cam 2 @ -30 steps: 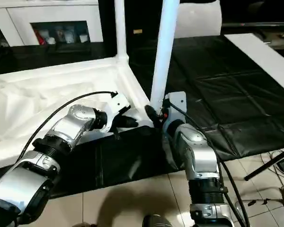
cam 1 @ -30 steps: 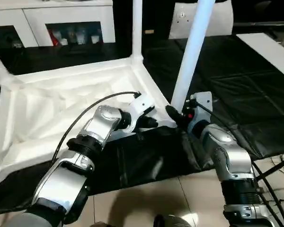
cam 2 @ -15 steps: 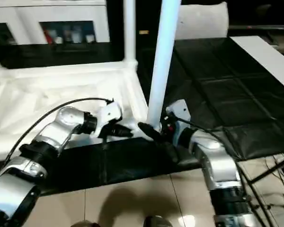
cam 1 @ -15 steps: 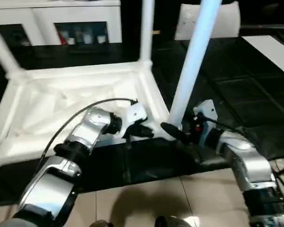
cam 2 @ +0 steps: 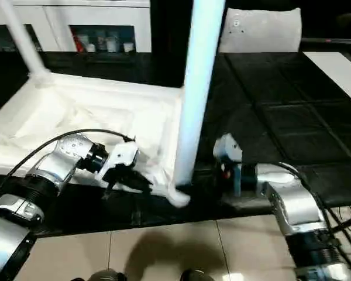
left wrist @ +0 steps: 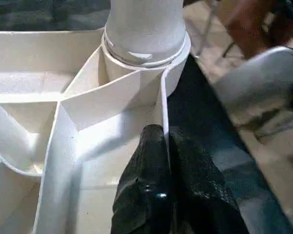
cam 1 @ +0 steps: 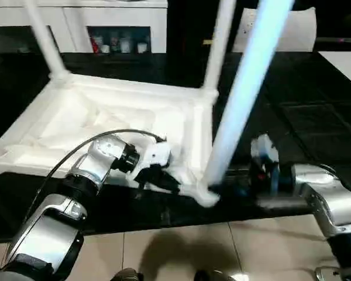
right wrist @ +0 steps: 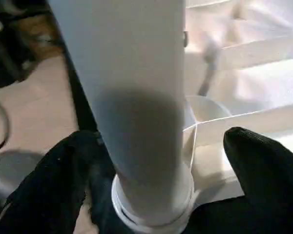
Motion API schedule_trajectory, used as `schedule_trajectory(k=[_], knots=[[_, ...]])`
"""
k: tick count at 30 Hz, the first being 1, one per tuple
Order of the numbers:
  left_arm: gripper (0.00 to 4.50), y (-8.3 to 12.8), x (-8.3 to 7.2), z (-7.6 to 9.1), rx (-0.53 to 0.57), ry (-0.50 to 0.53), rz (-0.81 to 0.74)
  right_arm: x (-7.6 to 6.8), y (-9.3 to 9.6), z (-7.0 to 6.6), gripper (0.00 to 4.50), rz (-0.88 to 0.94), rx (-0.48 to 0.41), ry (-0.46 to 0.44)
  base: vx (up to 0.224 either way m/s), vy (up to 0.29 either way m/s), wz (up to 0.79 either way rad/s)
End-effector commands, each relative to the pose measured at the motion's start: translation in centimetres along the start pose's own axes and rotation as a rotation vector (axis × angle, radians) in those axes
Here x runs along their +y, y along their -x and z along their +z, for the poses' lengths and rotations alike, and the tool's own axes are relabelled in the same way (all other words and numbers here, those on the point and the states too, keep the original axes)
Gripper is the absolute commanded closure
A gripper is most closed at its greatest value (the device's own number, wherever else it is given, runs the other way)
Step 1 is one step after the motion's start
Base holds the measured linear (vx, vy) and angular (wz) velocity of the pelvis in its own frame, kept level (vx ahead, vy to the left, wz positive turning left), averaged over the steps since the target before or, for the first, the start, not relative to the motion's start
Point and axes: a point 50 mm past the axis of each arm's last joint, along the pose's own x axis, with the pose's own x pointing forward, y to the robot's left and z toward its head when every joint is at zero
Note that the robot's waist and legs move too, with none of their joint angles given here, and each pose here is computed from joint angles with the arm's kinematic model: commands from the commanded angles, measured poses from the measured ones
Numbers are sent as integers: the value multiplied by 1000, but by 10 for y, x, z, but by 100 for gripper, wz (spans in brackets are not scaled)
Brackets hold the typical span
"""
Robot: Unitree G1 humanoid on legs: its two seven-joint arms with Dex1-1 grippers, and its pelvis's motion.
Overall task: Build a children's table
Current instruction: Rotate leg to tighten
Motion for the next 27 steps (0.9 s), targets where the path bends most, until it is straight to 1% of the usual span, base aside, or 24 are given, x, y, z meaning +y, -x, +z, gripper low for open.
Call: schedule_trajectory(k=[1,2,5,8,9,13,16,17,18,20,22,23,27], knots=[[450,-7,-2,14,21,-98,-106,2,1,1,17,46,3,9,0,0,0],[450,-8,-4,14,31,-106,-122,2,0,1,17,74,4,8,0,0,0],[450,-9,-5,14,39,-113,-135,3,-2,2,38,101,0,1,0,0,0],[450,-10,-6,15,41,-122,-146,5,-4,2,73,144,-1,-7,0,0,0],[450,-10,-6,15,41,-122,-146,5,-4,2,73,144,-1,-7,0,0,0],[450,-10,-6,16,42,-127,-157,8,-5,2,114,194,5,-18,0,0,0],[450,-10,-7,16,44,-128,-160,9,-5,1,138,213,11,-24,0,0,0],[450,-10,-7,16,43,-127,-161,9,-5,1,158,218,12,-27,0,0,0],[450,-10,-7,16,43,-127,-162,10,-5,1,158,221,12,-29,0,0,0],[450,-10,-8,16,43,-126,-163,10,-5,0,173,230,14,-33,0,0,0],[450,-10,-8,15,43,-126,-164,11,-6,0,200,235,15,-36,0,0,0],[450,-10,-8,15,43,-125,-165,11,-6,0,200,238,16,-37,0,0,0],[450,-9,-9,14,42,-122,-165,12,-7,0,236,248,16,-40,0,0,0]])
